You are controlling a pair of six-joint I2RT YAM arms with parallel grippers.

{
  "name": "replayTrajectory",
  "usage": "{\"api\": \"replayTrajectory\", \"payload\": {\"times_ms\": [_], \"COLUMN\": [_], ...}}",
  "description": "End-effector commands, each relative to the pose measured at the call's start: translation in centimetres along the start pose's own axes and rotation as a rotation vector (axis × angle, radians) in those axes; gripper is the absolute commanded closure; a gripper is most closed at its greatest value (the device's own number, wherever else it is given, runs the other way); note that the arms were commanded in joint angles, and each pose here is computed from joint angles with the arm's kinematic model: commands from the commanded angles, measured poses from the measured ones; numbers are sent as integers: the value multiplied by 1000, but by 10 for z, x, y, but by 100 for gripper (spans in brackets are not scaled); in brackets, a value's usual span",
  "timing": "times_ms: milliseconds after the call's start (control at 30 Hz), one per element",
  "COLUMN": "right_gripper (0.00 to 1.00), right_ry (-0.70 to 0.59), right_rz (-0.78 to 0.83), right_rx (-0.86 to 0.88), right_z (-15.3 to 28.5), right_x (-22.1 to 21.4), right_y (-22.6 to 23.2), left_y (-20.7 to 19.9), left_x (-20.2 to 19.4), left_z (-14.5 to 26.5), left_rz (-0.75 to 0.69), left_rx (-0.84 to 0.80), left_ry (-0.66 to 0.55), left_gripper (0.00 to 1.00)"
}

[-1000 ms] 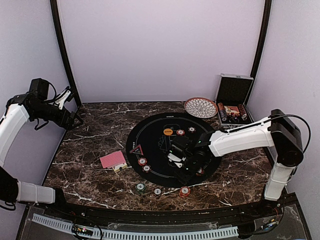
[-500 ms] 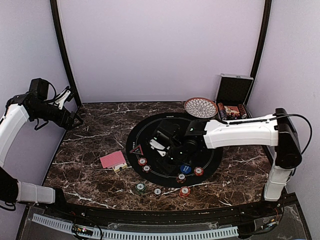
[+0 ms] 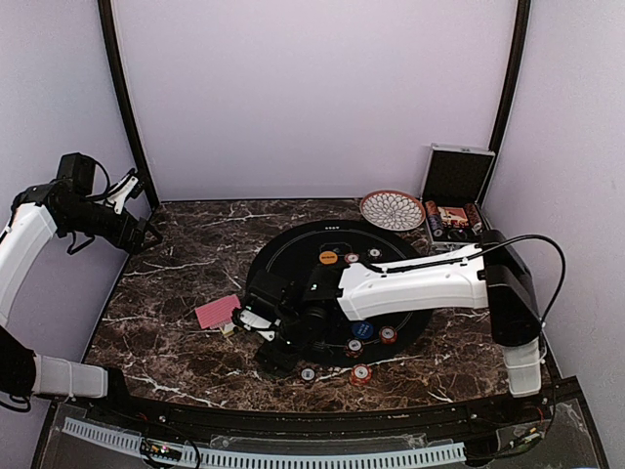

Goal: Distribute texas hold em gaming equipment

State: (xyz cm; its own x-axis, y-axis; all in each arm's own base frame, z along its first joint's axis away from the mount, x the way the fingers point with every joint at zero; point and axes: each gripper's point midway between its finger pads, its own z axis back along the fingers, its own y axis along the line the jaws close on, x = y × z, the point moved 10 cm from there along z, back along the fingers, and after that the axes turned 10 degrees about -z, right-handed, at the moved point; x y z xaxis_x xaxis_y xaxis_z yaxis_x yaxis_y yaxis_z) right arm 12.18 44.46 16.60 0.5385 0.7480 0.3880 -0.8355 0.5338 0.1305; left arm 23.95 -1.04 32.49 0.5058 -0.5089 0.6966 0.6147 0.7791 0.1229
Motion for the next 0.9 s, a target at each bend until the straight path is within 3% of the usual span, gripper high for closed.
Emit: {"api": "replayTrajectory", "payload": {"times_ms": [0, 600, 867], "right_gripper": [32, 34, 40], "right_ry": [14, 46, 47], "right_rz": [48, 72, 73], "right_rx": [-3, -6, -7], "right_z": [-5, -27, -29], "right_x": [1, -1, 0], "right_y": [10, 10, 11], "left_y": [-5, -5, -4], "left_x": [1, 1, 1], "left_z": [6, 8, 7], "left_rz": [-18, -22, -24], "left_rx": [-2, 3, 6], "left_ry": [-23, -22, -19], "left_gripper": [1, 1, 1]}}
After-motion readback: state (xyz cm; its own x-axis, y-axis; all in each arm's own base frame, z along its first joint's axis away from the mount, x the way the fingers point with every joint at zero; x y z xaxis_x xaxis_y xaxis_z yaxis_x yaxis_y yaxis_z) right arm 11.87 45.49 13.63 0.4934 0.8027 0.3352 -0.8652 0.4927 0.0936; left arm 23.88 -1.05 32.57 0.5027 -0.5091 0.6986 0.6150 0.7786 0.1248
